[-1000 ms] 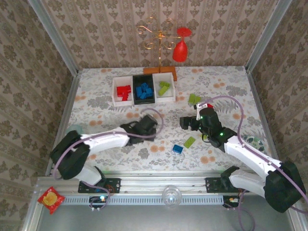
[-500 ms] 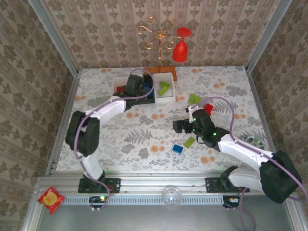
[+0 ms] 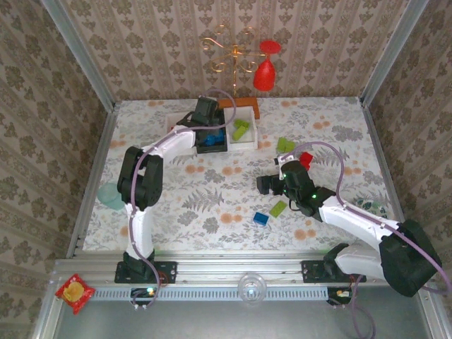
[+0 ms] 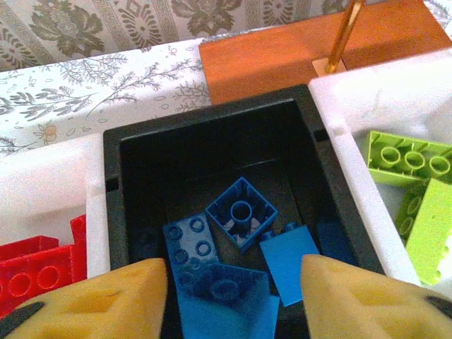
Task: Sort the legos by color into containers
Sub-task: Place the lego in the container, then pick up the lego from the bottom-center of the table.
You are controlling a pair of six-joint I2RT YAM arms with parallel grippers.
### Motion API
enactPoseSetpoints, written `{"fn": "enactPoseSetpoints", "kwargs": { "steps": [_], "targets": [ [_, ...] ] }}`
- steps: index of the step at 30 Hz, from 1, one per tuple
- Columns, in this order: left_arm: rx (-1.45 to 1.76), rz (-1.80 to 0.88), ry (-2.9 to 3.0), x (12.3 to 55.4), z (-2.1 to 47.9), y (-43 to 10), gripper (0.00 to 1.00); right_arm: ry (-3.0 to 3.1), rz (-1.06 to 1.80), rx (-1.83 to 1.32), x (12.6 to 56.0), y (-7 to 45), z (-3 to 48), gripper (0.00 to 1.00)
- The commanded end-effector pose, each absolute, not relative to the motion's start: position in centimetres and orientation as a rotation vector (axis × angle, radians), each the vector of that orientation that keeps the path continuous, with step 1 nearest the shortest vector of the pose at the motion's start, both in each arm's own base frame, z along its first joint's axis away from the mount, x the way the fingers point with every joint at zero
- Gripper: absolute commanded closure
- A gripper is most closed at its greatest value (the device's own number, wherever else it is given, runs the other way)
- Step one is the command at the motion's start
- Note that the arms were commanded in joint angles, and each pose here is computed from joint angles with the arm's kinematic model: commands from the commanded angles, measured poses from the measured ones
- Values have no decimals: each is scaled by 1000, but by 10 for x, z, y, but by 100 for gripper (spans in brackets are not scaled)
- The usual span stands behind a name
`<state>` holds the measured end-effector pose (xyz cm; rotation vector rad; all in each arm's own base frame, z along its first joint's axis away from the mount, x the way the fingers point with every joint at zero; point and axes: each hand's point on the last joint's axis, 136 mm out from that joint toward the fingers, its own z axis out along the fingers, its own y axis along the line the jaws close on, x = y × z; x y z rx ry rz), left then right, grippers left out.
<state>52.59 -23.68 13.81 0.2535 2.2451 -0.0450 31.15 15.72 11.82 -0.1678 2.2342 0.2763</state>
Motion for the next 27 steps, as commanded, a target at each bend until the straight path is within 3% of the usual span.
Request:
{"fn": "enactPoseSetpoints", "kwargs": {
  "steps": [1, 8, 16, 21, 27],
  "targets": [
    [267, 3, 2201, 524, 169, -225, 39, 2231, 216, -78, 314, 145, 132, 0],
    [305, -311, 2133, 454, 199, -247, 26, 2396, 275, -229, 273, 171, 104, 3],
    [288, -475, 2112, 381, 202, -225, 23, 2553, 130, -378, 211, 182, 77, 6],
    [259, -524, 2103, 362, 194, -217, 22, 2609, 52, -424, 184, 177, 68, 19],
    [281, -547, 2114, 355, 190, -219, 21, 2611, 170, -422, 173, 194, 52, 31]
  ]
}}
